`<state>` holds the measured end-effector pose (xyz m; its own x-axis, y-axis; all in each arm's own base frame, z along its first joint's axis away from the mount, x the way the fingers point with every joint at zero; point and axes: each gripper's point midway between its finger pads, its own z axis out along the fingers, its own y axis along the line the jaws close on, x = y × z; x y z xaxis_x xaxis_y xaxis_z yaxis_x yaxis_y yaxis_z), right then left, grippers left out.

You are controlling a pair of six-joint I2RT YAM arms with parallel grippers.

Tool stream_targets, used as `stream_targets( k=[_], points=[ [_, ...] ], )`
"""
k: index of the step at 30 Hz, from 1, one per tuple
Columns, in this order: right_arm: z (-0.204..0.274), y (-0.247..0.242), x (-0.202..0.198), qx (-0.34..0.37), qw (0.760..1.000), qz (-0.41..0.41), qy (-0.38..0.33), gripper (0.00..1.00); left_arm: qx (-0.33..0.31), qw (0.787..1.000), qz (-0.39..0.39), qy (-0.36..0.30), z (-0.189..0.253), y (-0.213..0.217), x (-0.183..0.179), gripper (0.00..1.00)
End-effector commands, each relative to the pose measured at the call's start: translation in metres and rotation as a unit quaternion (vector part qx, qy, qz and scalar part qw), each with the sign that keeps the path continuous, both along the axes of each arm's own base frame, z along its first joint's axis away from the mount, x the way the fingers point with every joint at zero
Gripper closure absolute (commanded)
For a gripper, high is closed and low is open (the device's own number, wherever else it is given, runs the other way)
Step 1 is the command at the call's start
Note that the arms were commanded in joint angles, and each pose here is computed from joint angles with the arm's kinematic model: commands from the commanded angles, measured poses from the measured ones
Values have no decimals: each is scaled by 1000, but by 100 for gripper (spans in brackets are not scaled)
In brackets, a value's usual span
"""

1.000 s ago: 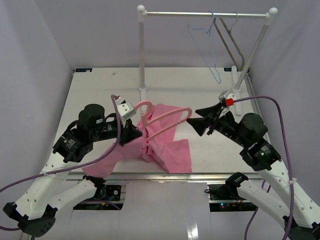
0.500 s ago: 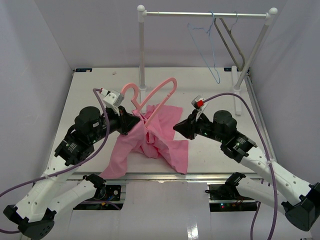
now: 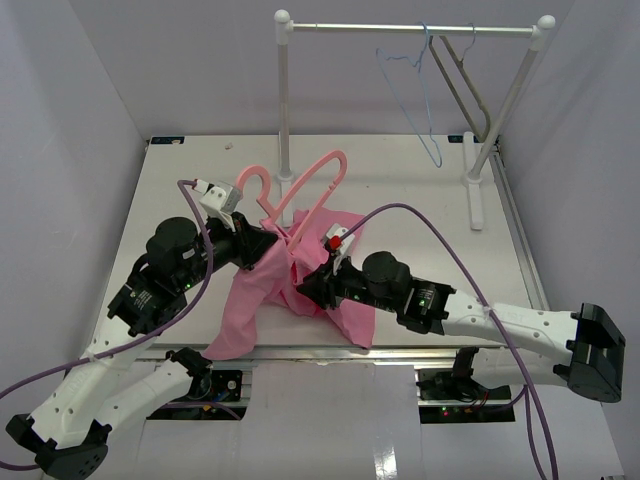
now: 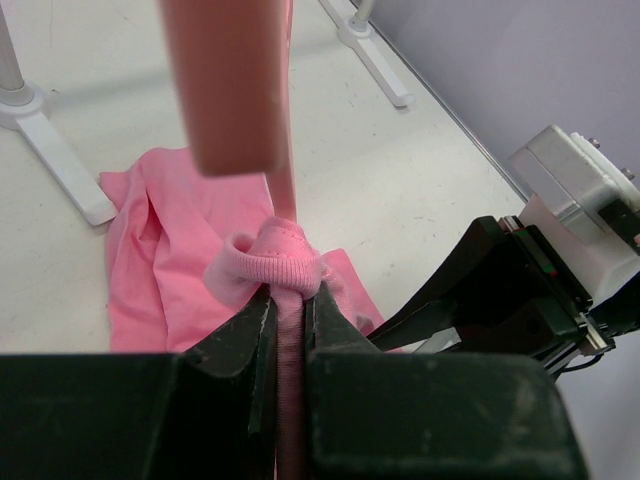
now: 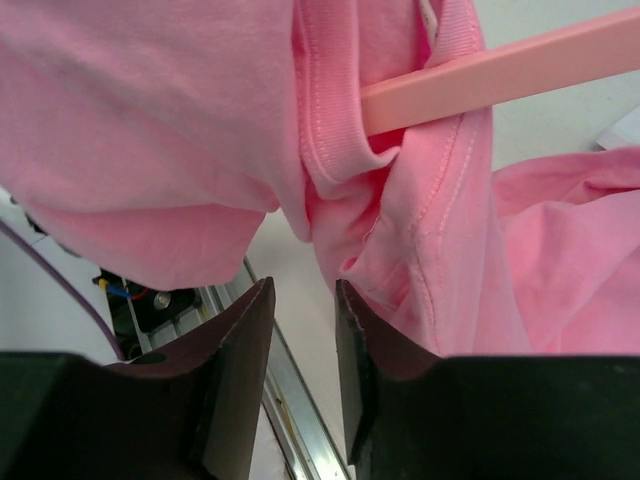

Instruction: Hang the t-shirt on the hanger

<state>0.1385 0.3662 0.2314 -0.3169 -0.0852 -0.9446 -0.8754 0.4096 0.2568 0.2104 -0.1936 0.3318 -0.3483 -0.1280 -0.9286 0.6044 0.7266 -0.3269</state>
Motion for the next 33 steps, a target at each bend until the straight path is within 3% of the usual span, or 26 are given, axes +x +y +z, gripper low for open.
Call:
stream_targets(
  k=[1,10,18,33],
  points=[
    [28,10,27,59,995,-78,-16,59,-43,998,-5,-43,38,0,-6,100],
    [17,17,53,52,988,-148,-17,48,-45,998,-9,-43,39,-1,-7,100],
    [-2,0,72,8,971,-239,-27,53,-52,997,-11,-47,42,2,-12,100],
    [1,-20,61,16,971,-235,-47,58,-33,998,-15,-49,41,9,-21,100]
  ],
)
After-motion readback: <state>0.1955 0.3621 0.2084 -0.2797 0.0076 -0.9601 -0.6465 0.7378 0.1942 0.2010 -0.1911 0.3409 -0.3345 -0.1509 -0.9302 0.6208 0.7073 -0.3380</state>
